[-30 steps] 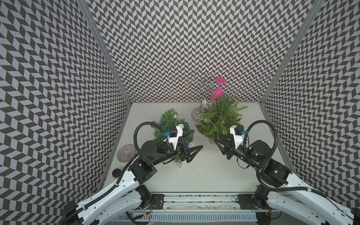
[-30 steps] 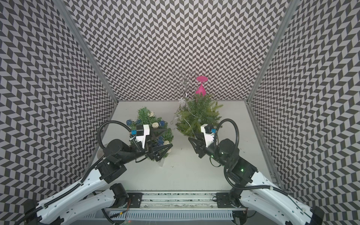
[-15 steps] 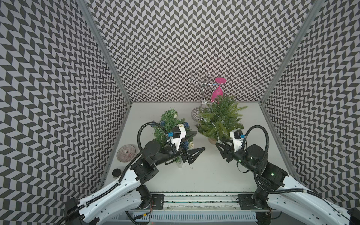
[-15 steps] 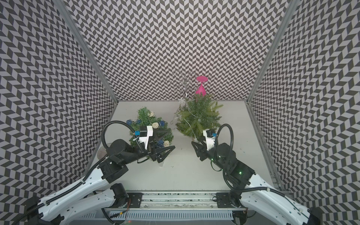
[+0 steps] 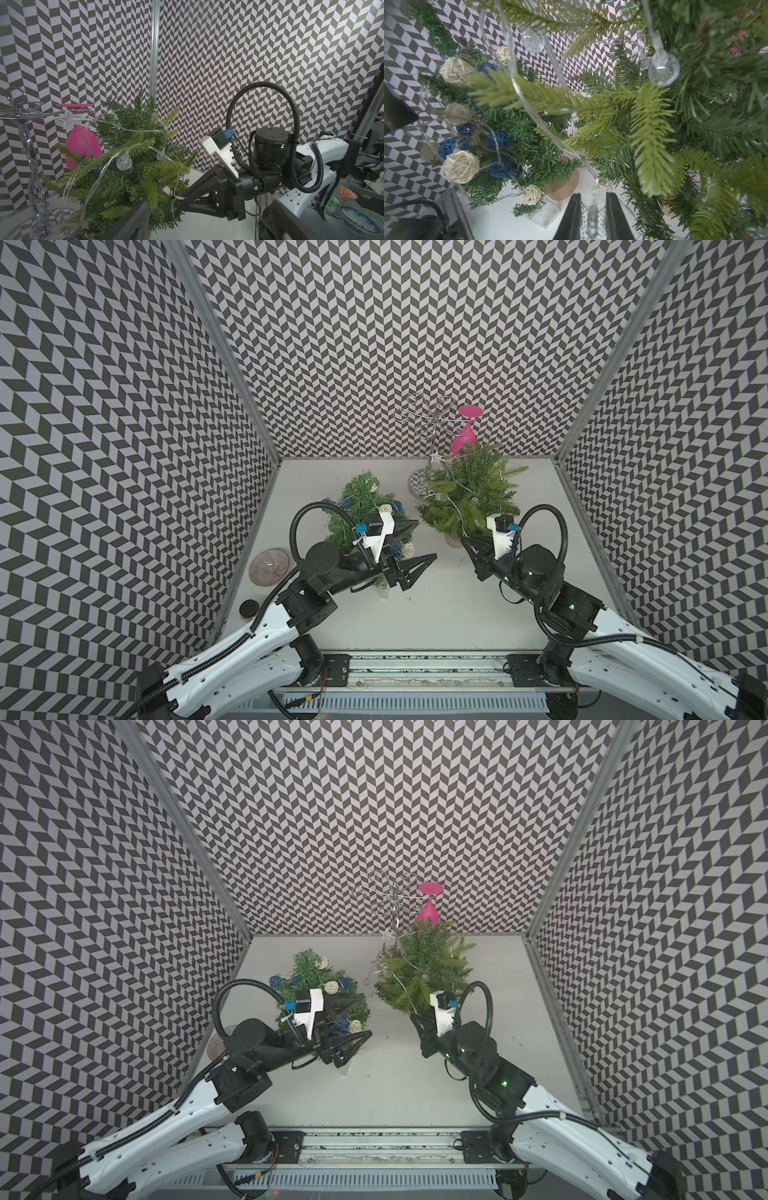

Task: Wrap string light around the christmas tree
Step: Wrap the light string around the Christmas tree.

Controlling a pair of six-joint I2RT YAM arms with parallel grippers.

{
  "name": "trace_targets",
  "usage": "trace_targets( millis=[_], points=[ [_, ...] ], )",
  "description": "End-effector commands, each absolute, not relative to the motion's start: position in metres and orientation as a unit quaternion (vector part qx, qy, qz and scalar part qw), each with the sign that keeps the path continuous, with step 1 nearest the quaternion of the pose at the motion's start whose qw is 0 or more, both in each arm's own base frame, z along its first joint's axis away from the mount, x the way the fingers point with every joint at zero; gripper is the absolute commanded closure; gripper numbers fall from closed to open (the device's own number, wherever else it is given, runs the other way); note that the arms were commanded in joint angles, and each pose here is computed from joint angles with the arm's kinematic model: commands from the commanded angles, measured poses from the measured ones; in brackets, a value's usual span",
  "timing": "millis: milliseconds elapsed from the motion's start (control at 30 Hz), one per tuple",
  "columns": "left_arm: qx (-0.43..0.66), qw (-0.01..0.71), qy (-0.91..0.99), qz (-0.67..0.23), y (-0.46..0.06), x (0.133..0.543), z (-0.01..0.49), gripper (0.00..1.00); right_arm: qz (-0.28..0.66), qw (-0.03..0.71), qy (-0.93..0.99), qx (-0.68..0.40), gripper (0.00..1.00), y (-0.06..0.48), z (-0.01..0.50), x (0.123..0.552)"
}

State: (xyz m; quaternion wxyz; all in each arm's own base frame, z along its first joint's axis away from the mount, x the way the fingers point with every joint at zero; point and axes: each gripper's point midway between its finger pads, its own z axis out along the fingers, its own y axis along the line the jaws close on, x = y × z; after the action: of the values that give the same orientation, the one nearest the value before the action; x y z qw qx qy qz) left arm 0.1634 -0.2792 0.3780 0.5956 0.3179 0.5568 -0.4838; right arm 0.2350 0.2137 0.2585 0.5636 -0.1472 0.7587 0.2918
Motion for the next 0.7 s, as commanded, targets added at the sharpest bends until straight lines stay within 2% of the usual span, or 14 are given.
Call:
trace_targets(
  millis=[0,333,667],
  points=[
    [0.317,0.604,0.551,-0.481,-0.278,0.162,0.380,0.09,0.298,0.592,0.737,-0.132,0.85,0.211,0.279,0.238],
    [0.316,0.606,0.552,-0.478,-0.278,0.164,0.380,0.09,0.329,0.623,0.695,-0.144,0.90,0.206,0.319,0.223],
    [0.316,0.604,0.558,-0.473,-0.283,0.169,0.378,0.09,0.361,0.634,0.662,-0.169,0.91,0.210,0.355,0.208]
  ],
)
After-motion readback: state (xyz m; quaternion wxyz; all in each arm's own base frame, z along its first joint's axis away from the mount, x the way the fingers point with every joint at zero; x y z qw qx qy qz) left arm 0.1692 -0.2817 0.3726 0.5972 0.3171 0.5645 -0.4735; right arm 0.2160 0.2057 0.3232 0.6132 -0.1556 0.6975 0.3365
